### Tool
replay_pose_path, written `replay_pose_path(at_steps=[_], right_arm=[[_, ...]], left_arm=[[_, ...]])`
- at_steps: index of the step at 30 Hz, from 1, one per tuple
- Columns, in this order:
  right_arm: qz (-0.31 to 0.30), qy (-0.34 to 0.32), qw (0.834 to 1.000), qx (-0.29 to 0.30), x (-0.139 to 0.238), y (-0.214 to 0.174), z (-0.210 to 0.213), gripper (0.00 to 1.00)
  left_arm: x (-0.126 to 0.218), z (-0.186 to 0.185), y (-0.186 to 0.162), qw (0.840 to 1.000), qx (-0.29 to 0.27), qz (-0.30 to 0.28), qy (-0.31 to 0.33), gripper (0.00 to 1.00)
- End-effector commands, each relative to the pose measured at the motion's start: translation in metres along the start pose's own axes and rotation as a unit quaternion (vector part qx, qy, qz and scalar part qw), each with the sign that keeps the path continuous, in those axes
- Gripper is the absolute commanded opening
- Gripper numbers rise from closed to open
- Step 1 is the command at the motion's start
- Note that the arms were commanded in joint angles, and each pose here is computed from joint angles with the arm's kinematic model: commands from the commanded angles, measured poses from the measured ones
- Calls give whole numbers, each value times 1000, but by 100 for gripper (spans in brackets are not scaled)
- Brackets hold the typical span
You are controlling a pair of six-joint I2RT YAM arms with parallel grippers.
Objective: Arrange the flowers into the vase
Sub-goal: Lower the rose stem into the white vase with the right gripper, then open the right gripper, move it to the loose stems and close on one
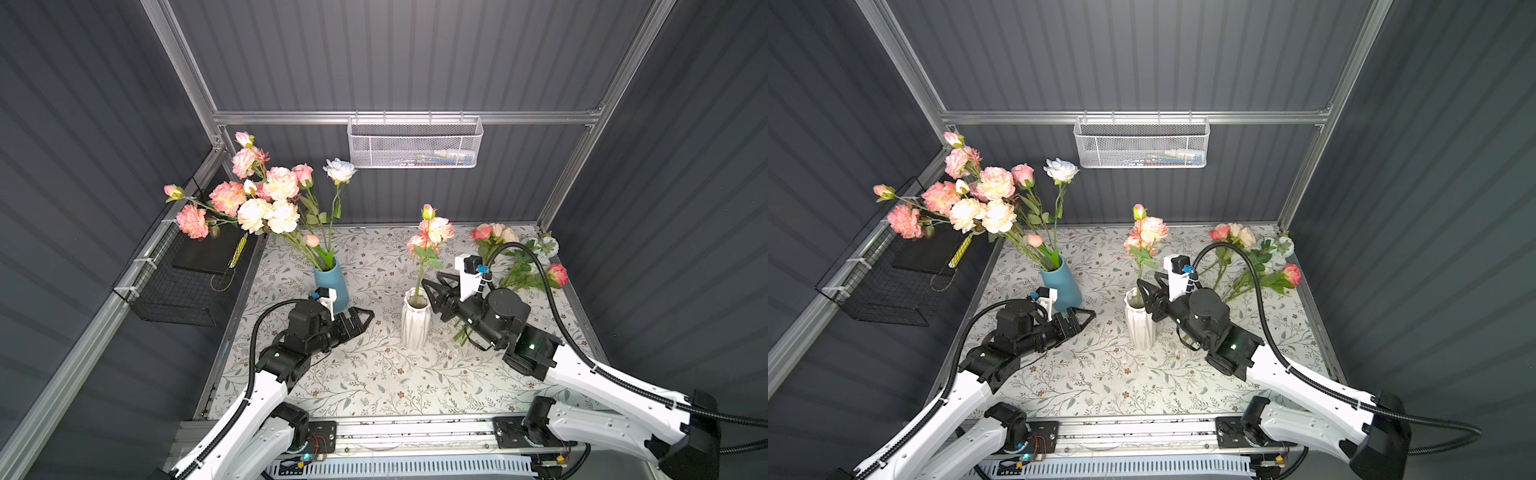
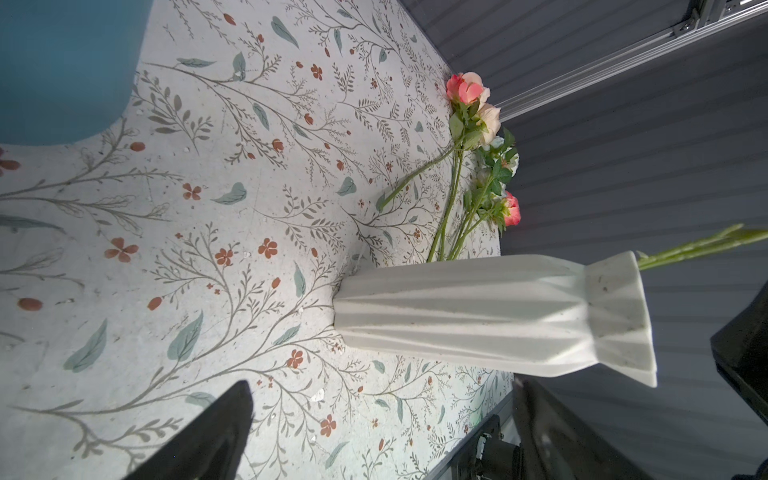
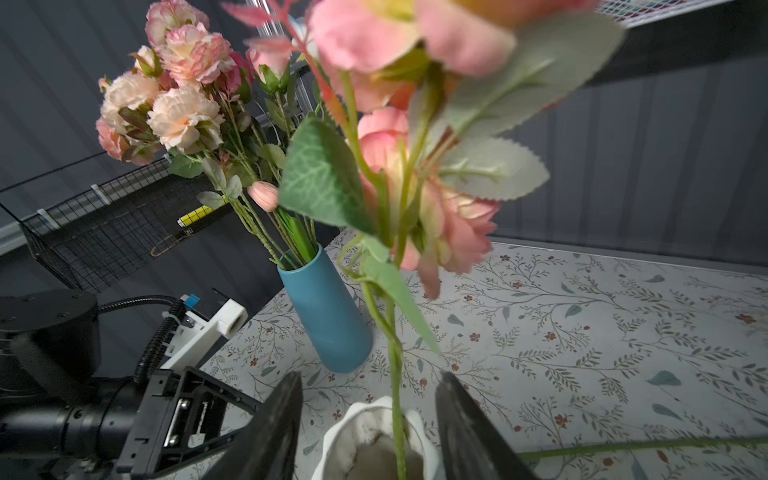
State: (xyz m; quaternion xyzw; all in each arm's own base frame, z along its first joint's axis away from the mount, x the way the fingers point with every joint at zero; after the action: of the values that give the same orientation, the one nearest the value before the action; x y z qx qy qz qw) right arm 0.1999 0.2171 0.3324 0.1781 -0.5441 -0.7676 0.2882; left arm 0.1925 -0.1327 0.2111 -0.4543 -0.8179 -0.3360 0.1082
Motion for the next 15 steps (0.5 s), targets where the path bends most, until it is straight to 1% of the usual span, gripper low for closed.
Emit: replay_pose_path(at_steps=[1,4,8,12,15], right_arm=[[4,-17,1000,-19,18,-9,-10,56],[4,-44,999,-24,34,-15,-21,57],[37,-117,992,-27,46,-35,-44,53],[80,-183,979,-44,49,-59,-70,49],[104,-227,964,-89,49,-71,-99,44]], left_arm=[[-5,-3,-3,1000,-7,-7,-6,100],[-13,-4,-9,1000,-18,2,1,100],[-18,0,-11,1000,-24,8,12,100],[-19,2,-11,999,-30,7,19,100],[-20,4,-12,999,-31,10,24,100]])
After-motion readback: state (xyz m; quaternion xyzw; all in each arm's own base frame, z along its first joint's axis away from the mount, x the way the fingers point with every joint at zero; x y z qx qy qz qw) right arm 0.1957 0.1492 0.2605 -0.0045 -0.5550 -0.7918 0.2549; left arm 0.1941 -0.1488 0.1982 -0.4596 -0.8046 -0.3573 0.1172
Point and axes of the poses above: each gripper's point midway between its finger pads, its own x axis back along the fingers, its own z axis along the line the jaws close on, y = z × x, the point moved 7 cm from there along x, back along the fingers, and after that the axes turned 2 degrees about -x, right-handed, at the moved point
